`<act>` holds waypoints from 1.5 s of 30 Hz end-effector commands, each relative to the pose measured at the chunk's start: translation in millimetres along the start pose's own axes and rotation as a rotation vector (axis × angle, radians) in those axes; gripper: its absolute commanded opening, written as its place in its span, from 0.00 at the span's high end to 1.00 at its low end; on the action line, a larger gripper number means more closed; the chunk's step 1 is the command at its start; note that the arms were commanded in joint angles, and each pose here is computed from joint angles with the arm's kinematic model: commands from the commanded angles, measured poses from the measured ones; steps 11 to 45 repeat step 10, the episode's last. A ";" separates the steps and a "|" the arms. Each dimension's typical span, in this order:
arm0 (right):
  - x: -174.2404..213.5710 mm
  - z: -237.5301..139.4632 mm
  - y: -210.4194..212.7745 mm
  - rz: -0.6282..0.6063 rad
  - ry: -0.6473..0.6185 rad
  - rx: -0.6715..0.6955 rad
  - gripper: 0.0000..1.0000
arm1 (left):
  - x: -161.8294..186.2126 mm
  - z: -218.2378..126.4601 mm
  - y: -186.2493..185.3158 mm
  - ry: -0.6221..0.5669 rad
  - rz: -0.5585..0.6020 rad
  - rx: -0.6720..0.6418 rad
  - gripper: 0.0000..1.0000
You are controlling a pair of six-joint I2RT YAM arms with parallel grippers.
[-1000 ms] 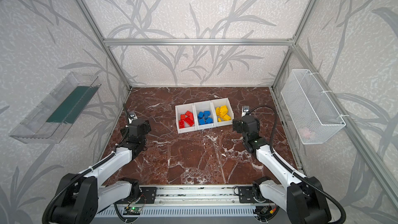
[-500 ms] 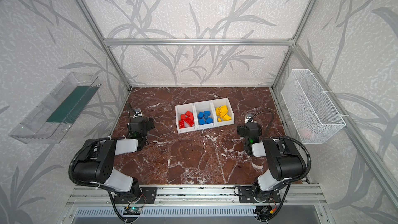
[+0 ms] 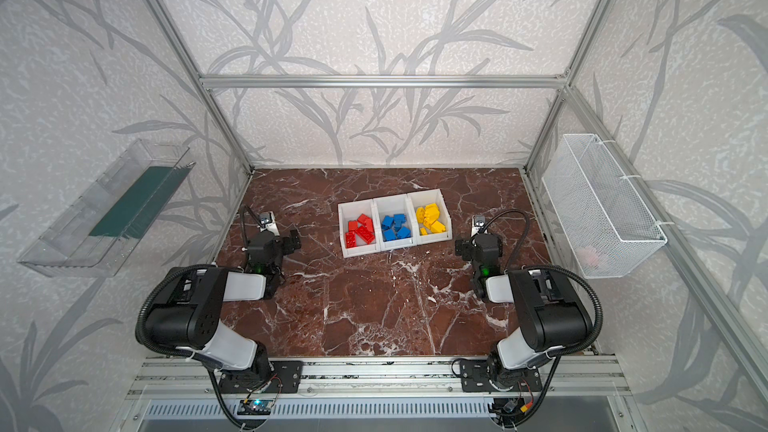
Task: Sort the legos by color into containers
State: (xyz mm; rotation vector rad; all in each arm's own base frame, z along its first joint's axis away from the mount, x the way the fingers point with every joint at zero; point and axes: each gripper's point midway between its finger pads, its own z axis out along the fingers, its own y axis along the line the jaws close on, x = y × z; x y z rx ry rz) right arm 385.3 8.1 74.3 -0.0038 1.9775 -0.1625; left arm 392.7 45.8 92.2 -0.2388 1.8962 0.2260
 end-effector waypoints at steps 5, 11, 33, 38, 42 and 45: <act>-19.6 -0.6 0.1 0.020 -0.054 -0.003 0.01 | -3.3 1.6 -0.4 -0.013 0.007 0.016 0.01; -19.4 -0.5 0.1 0.018 -0.053 -0.003 0.01 | -2.7 0.6 0.4 -0.016 0.007 0.018 0.01; -19.4 -0.5 0.1 0.018 -0.053 -0.003 0.01 | -2.7 0.6 0.4 -0.016 0.007 0.018 0.01; -19.4 -0.5 0.1 0.018 -0.053 -0.003 0.01 | -2.7 0.6 0.4 -0.016 0.007 0.018 0.01; -19.4 -0.5 0.1 0.018 -0.053 -0.003 0.01 | -2.7 0.6 0.4 -0.016 0.007 0.018 0.01; -19.4 -0.5 0.1 0.018 -0.053 -0.003 0.01 | -2.7 0.6 0.4 -0.016 0.007 0.018 0.01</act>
